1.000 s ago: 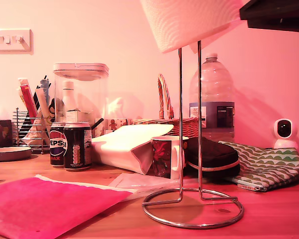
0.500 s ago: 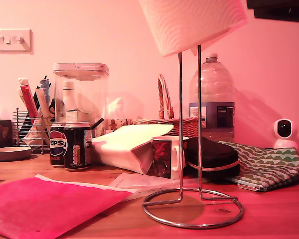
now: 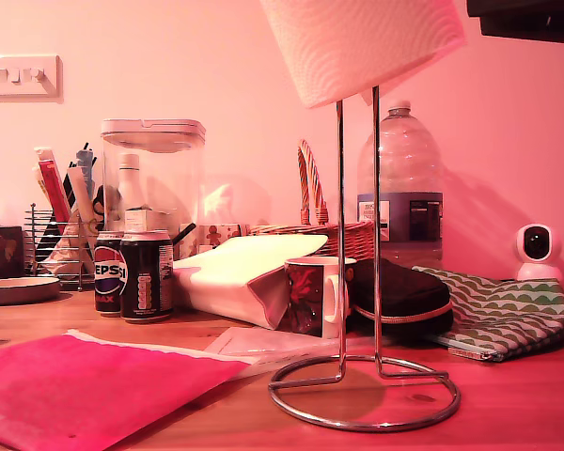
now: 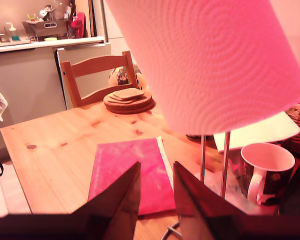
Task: Insert the paper towel roll into the metallic stand.
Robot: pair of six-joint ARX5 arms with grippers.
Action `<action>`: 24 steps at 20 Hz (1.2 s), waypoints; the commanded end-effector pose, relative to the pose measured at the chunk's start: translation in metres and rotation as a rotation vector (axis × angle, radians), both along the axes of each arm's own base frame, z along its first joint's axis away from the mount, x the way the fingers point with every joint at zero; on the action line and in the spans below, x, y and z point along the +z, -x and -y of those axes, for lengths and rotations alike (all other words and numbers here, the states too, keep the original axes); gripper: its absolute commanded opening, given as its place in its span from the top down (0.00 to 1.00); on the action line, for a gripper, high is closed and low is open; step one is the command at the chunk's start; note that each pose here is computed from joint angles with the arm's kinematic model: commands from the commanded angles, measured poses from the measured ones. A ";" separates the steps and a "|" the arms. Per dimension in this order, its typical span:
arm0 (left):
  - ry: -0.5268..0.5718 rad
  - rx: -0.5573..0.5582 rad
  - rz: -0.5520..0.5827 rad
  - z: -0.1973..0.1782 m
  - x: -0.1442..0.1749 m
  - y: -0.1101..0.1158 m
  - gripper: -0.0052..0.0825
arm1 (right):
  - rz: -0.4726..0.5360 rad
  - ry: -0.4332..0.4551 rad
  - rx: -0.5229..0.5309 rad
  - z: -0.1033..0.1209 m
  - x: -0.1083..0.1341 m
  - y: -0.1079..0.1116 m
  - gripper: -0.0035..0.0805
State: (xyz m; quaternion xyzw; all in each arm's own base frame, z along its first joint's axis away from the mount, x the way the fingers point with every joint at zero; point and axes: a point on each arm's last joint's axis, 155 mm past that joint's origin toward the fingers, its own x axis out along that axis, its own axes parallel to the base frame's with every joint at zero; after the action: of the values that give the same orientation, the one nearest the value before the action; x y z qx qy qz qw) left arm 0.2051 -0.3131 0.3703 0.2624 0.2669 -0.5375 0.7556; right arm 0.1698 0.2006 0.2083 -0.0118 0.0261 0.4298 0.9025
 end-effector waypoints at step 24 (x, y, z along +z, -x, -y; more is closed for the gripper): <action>-0.212 -0.038 -0.069 0.008 -0.067 -0.002 0.92 | -0.308 -0.348 -0.247 0.043 0.054 -0.025 0.50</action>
State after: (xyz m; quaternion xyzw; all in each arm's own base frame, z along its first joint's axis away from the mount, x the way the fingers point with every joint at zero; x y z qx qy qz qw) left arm 0.2000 -0.3158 0.3703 0.2962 0.2483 -0.5391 0.7483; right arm 0.1919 0.1561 0.2709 0.2035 0.0721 0.3174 0.9234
